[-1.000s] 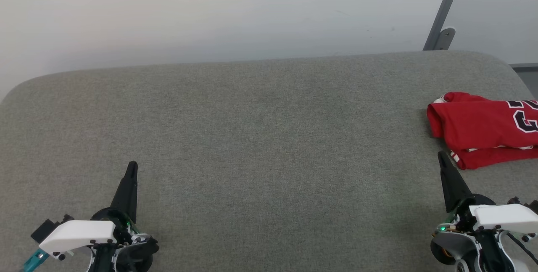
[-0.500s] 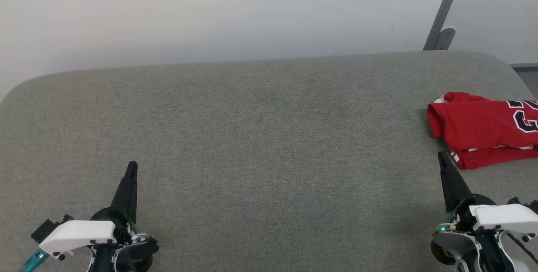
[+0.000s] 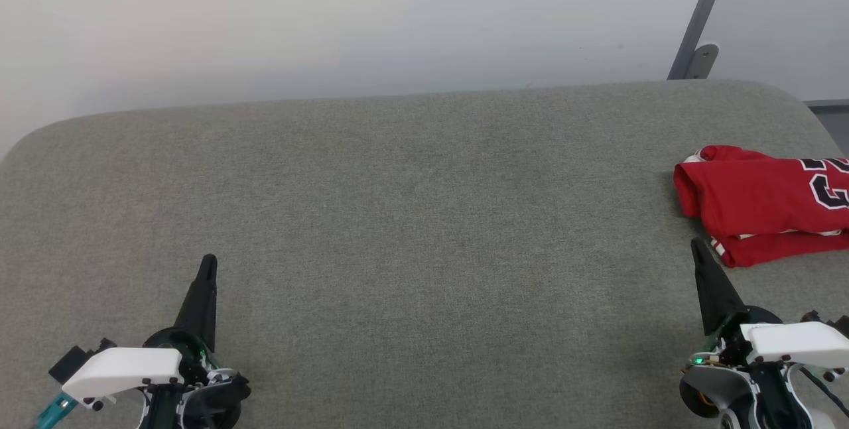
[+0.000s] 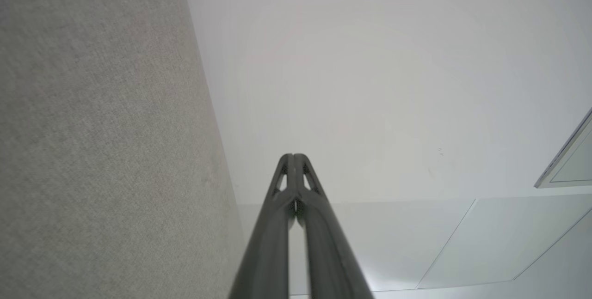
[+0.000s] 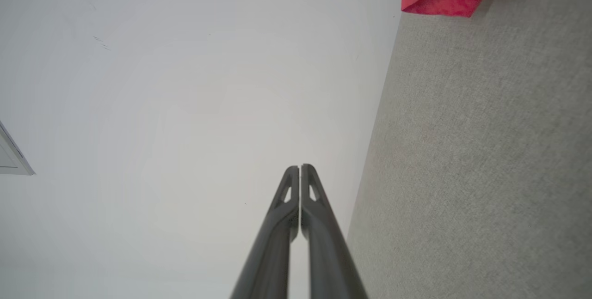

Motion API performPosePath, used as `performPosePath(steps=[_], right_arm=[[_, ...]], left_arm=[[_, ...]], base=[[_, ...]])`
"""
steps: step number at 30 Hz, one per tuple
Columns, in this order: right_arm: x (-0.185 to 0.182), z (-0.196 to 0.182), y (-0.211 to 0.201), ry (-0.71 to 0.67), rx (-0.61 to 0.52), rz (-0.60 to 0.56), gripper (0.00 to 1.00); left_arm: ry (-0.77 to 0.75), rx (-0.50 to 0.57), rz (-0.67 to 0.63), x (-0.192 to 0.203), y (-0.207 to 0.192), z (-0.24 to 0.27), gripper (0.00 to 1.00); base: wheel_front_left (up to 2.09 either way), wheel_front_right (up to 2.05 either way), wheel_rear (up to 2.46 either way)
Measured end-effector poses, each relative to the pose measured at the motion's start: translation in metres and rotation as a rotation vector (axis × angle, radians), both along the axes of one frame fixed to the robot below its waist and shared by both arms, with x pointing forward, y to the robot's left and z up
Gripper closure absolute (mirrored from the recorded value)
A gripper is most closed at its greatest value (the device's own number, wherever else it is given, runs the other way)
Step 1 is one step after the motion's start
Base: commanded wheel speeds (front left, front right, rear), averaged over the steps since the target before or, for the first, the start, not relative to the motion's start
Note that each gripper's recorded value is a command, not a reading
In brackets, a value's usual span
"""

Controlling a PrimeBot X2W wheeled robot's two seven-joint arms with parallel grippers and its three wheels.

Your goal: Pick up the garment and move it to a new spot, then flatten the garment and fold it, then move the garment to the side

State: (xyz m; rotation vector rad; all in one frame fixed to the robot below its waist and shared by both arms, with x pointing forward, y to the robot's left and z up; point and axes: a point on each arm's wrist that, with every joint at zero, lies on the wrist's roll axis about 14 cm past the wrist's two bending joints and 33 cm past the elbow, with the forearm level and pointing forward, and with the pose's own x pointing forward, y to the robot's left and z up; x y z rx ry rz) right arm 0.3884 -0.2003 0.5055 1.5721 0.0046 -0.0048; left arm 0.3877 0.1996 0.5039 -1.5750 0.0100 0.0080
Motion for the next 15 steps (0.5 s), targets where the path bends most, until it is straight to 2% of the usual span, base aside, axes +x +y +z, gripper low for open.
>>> performPosePath(steps=[15], right_arm=[[0.0,0.0,0.0001,0.0,0.0,0.0,1.0]], left_arm=[[0.0,-0.001,0.0,0.0,0.0,0.0,1.0]], base=[[0.0,0.0,0.0]])
